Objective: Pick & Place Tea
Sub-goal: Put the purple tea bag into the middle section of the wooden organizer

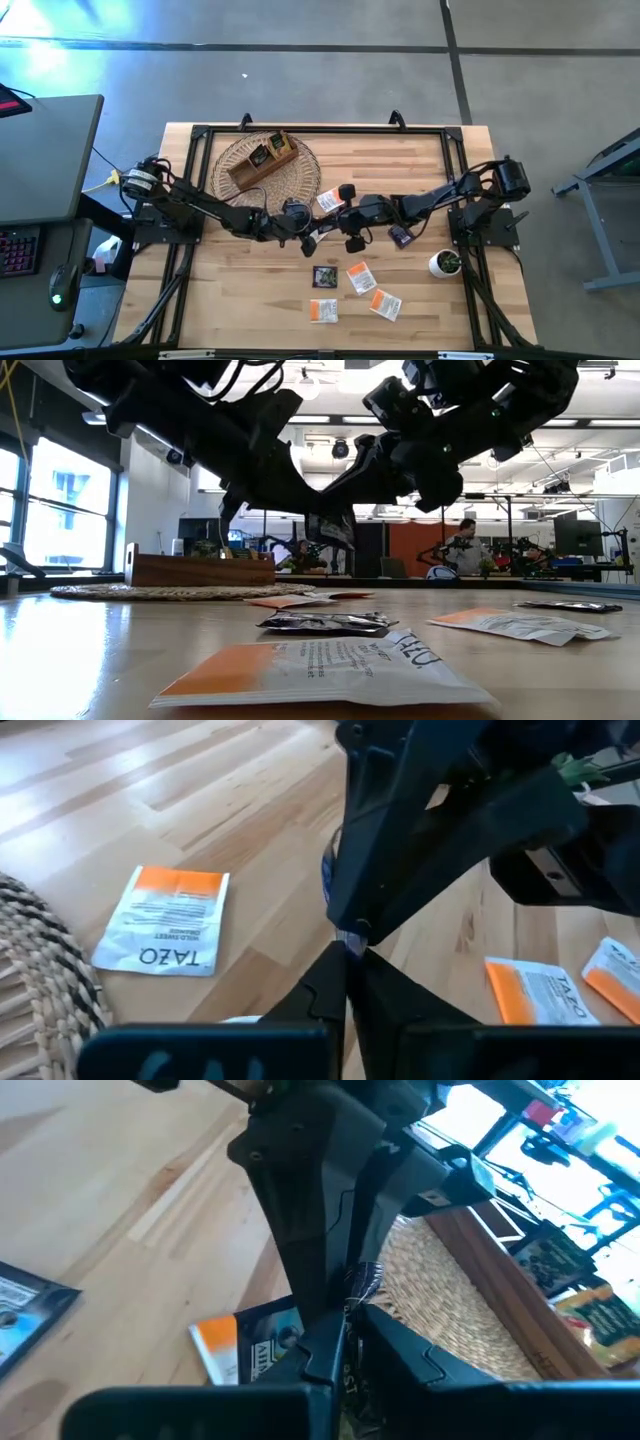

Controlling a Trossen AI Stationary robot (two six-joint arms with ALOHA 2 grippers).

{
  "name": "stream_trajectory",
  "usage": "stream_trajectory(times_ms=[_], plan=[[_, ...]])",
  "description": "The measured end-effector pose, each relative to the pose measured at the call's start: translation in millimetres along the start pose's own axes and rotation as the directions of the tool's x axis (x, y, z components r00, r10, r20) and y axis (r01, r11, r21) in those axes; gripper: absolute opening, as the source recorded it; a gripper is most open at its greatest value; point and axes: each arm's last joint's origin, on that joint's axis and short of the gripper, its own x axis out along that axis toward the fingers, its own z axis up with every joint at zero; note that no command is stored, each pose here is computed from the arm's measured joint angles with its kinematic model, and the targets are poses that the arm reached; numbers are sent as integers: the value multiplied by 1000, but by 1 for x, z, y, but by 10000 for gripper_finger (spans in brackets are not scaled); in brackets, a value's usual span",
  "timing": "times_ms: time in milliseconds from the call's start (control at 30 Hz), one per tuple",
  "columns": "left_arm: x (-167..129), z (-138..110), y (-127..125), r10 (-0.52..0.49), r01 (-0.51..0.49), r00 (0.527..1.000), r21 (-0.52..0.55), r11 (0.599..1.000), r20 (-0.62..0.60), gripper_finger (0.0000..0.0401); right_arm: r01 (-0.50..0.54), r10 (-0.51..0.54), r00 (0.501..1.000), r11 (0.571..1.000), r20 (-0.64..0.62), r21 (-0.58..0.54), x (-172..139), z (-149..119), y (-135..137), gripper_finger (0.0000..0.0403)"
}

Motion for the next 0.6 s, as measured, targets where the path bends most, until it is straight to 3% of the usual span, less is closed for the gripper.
stream_trajectory(times_ms=[367, 500, 600], plan=[[0, -2, 3, 64, -64, 998, -12, 998, 2, 4, 39, -39, 999, 999, -22, 12, 0, -2, -5, 122], [-8, 3, 8, 154, -154, 988, -3, 988, 17, 2, 147, -147, 988, 989, -54, 3, -7, 3, -11, 143], [-19, 12, 14, 230, -229, 973, -27, 973, 26, 1, 173, -173, 982, 985, -77, -14, -16, 10, -14, 151]])
